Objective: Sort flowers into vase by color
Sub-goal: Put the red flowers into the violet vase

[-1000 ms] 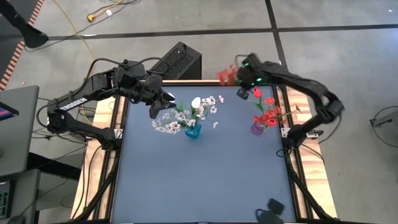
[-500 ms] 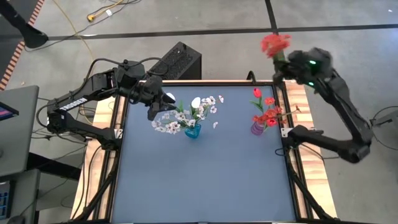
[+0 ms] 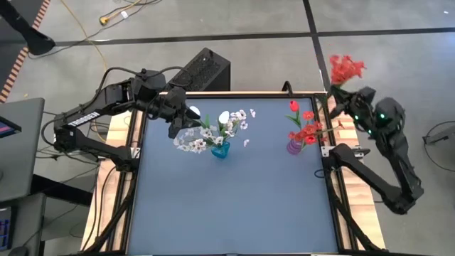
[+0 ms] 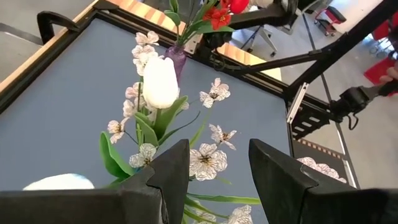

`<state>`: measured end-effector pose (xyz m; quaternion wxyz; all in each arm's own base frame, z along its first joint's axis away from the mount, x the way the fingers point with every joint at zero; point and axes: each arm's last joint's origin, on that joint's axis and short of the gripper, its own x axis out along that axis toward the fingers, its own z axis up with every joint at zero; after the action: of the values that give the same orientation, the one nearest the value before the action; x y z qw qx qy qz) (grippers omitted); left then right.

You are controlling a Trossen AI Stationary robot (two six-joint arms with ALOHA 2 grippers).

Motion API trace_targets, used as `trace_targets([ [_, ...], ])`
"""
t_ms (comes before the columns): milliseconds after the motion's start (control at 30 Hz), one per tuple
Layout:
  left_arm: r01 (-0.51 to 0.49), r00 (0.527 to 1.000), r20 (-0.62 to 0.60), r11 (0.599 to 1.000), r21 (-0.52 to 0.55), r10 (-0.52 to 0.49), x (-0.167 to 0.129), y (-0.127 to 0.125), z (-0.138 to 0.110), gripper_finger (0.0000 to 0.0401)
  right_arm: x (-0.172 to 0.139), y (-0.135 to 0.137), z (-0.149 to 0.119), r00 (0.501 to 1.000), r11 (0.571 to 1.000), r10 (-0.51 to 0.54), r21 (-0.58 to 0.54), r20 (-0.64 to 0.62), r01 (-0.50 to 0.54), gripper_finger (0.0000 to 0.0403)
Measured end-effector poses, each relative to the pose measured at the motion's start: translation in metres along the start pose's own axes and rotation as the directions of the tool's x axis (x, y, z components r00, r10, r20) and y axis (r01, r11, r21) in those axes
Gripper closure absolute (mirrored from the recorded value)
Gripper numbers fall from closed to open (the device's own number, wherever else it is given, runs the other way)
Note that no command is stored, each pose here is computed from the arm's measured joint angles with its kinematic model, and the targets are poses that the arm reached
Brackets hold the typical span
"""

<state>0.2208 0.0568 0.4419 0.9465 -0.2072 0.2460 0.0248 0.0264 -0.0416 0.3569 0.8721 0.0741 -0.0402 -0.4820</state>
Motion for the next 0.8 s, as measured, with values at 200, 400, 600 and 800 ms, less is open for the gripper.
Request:
trace_targets([
  [200,0.0,1.0,0.0,0.999,-0.041,0.0,0.0,0.0,0.0,0.0246,-0.031,-0.003,-0.015,0.999,0.999,0.005,0.039,0.048,-0.007,0.0376],
  [400,0.009,0.999,0.038,0.999,-0.052,-0.007,0.0,-0.001,0.004,0.0246,-0.044,-0.007,-0.037,0.995,0.989,-0.008,0.146,0.102,-0.007,0.0376],
  [600,0.019,0.998,0.067,0.998,-0.06,-0.015,0.0,-0.002,0.007,0.0246,-0.04,-0.007,-0.045,0.997,0.983,0.035,0.18,0.074,-0.048,0.0376],
  [800,0.011,0.998,0.068,0.998,-0.066,-0.007,0.0,-0.001,0.007,0.0246,-0.037,-0.005,-0.044,0.984,0.966,0.134,0.207,0.115,-0.155,0.0376],
])
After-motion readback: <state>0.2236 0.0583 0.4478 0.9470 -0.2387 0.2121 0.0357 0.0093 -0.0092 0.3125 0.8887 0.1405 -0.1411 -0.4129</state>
